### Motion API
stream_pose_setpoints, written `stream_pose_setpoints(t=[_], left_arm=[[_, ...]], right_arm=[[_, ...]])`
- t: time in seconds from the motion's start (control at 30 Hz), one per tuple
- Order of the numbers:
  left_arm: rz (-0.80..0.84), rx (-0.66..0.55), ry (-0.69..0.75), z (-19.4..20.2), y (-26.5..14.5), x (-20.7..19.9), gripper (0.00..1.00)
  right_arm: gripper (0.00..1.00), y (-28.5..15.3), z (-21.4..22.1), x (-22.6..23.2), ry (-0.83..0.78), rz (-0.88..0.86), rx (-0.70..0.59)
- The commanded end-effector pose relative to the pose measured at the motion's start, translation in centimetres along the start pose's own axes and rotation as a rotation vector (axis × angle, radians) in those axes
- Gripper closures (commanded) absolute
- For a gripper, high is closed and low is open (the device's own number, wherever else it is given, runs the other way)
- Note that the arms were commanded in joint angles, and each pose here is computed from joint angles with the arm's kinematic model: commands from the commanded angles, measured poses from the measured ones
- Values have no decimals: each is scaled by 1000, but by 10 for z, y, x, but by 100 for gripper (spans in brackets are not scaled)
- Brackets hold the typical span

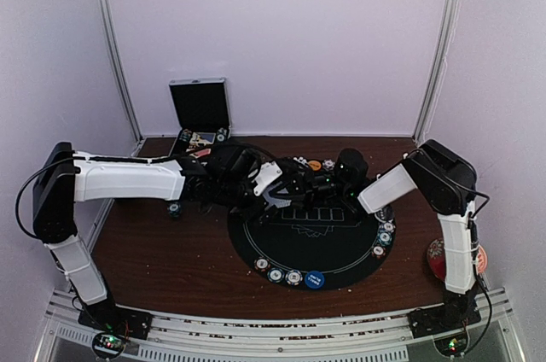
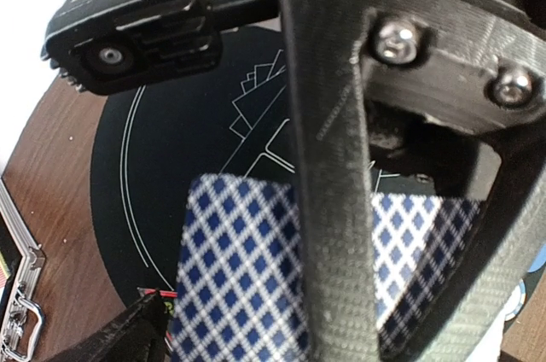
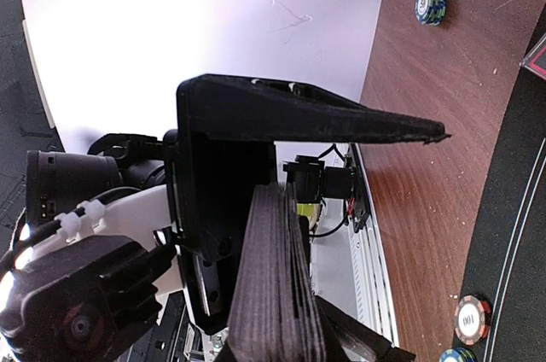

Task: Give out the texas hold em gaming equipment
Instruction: Pass from the right arm to the left

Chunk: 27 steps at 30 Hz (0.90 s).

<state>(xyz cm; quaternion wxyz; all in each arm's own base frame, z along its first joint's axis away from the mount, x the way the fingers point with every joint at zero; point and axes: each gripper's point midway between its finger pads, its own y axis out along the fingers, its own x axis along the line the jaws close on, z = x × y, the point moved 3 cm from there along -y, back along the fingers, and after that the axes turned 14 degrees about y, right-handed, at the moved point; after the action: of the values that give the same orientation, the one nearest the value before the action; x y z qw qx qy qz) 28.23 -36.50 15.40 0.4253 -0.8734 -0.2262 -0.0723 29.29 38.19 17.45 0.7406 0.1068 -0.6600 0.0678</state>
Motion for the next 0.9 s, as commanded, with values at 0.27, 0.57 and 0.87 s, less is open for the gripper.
stream_pose_setpoints(t=[0.27,0.57,0.87], left_arm=[[-14,-94,25,-15,-25,14,2],[87,-102,48,-10,-19,1,2],[117,-67,23,1,0,-8,2]], right_arm=[[99,-2,-13,-49,-95,307,-26],[97,-2,-11,-50,-90,333,8],[96,0,-7,-30,-102,268,-1]])
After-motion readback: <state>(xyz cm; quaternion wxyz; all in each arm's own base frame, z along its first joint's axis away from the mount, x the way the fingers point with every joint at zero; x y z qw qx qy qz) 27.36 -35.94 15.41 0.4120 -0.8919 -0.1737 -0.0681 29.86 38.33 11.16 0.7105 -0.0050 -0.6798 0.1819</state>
